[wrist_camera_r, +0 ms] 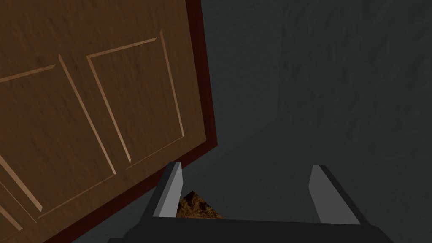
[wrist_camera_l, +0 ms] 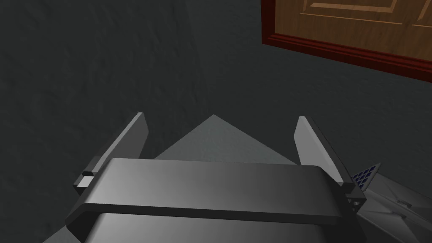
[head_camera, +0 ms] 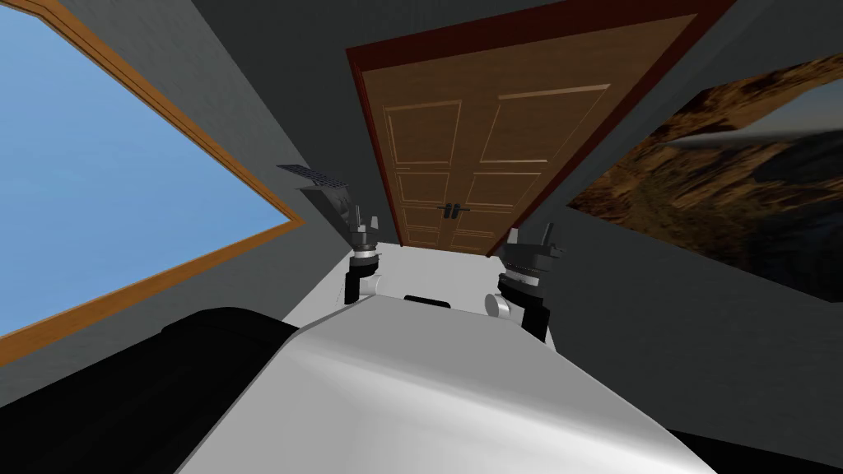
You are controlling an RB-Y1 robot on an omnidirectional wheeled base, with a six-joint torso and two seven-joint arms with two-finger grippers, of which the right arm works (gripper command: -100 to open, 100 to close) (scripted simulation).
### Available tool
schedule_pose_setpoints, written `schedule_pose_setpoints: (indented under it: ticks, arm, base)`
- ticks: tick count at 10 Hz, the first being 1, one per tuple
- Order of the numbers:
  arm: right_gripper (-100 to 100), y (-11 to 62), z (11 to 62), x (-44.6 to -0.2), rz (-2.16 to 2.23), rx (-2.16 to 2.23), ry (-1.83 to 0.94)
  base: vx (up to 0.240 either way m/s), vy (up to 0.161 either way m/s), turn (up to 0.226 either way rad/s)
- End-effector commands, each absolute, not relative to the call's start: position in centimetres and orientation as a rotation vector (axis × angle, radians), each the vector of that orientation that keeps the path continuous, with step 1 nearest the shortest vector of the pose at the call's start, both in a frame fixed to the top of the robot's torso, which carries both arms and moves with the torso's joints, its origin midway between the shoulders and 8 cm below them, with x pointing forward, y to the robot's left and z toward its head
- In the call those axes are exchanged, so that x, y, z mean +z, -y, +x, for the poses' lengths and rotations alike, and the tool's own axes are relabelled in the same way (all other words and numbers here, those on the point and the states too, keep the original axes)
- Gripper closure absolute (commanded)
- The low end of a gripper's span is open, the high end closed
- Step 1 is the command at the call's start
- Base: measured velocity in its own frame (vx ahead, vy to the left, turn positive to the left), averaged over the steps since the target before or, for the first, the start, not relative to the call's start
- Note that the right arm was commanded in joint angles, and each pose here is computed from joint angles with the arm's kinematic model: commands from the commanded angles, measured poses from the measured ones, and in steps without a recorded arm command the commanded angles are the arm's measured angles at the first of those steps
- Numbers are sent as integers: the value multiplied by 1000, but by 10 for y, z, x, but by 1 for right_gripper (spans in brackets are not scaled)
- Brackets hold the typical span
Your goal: Pull the door open
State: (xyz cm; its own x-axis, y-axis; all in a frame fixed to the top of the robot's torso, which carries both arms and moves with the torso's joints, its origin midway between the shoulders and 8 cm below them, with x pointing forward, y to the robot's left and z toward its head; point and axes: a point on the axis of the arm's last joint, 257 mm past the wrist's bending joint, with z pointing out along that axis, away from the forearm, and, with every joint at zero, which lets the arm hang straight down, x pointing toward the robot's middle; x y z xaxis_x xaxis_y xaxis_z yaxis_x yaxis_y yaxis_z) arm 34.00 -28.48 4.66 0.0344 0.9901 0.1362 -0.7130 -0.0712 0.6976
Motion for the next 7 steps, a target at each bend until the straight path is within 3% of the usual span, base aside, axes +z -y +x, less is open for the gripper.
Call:
schedule_pose_setpoints:
  ticks: [1,7]
  arm:
    - [-100,285,348,37,735,1495,-520]
    - [-100,289,377,-2,794,1467,-606]
  base:
    - [-3,2,42]
    - [157,-19,28]
